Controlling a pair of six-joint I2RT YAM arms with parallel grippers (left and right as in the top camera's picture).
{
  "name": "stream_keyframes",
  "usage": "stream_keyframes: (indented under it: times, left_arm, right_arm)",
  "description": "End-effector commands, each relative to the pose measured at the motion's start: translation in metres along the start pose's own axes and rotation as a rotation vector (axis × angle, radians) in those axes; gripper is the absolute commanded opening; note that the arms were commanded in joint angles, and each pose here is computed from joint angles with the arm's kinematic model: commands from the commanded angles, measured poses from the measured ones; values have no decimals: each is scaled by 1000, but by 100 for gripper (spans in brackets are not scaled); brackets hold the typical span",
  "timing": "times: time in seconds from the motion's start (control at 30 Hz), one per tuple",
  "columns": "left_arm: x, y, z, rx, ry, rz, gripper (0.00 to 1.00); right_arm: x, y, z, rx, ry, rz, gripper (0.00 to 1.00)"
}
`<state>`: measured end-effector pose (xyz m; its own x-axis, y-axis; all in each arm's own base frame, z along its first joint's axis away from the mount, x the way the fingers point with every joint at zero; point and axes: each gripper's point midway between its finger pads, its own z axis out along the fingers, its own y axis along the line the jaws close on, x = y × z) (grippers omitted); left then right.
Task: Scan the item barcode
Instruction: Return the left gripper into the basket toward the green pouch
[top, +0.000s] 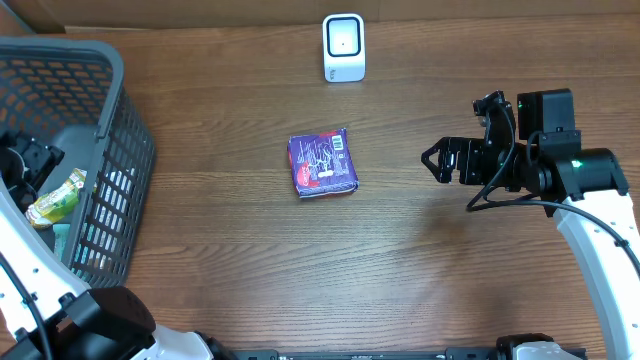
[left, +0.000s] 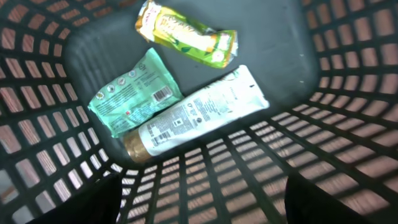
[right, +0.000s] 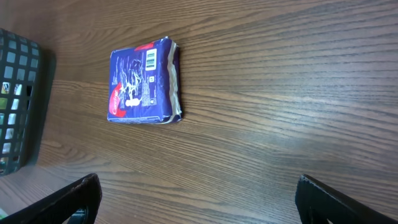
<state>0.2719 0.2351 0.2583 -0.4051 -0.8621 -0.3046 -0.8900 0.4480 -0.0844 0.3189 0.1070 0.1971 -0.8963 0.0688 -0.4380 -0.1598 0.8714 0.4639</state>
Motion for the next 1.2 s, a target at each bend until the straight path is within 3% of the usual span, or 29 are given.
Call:
stream_keyframes:
  times: [0.0, 0.3, 0.73, 1.0, 1.17]
  left_arm:
    - [2, 8, 20, -34, 24, -8, 75]
    - [4, -2, 74, 7, 32, 79, 74]
    - [-32, -18, 142, 52, -124, 95, 80]
    - [-18, 3, 216, -96, -19, -188, 81]
    - [-24, 4, 234, -113, -46, -221, 85]
  right_arm:
    - [-5, 7, -4, -13, -14, -14, 100]
    - [-5, 7, -4, -13, -14, -14, 100]
    - [-5, 7, -4, -13, -14, -14, 100]
    - [-4, 7, -4, -12, -10, -12, 100]
    - [-1, 6, -4, -10, 0, -7, 100]
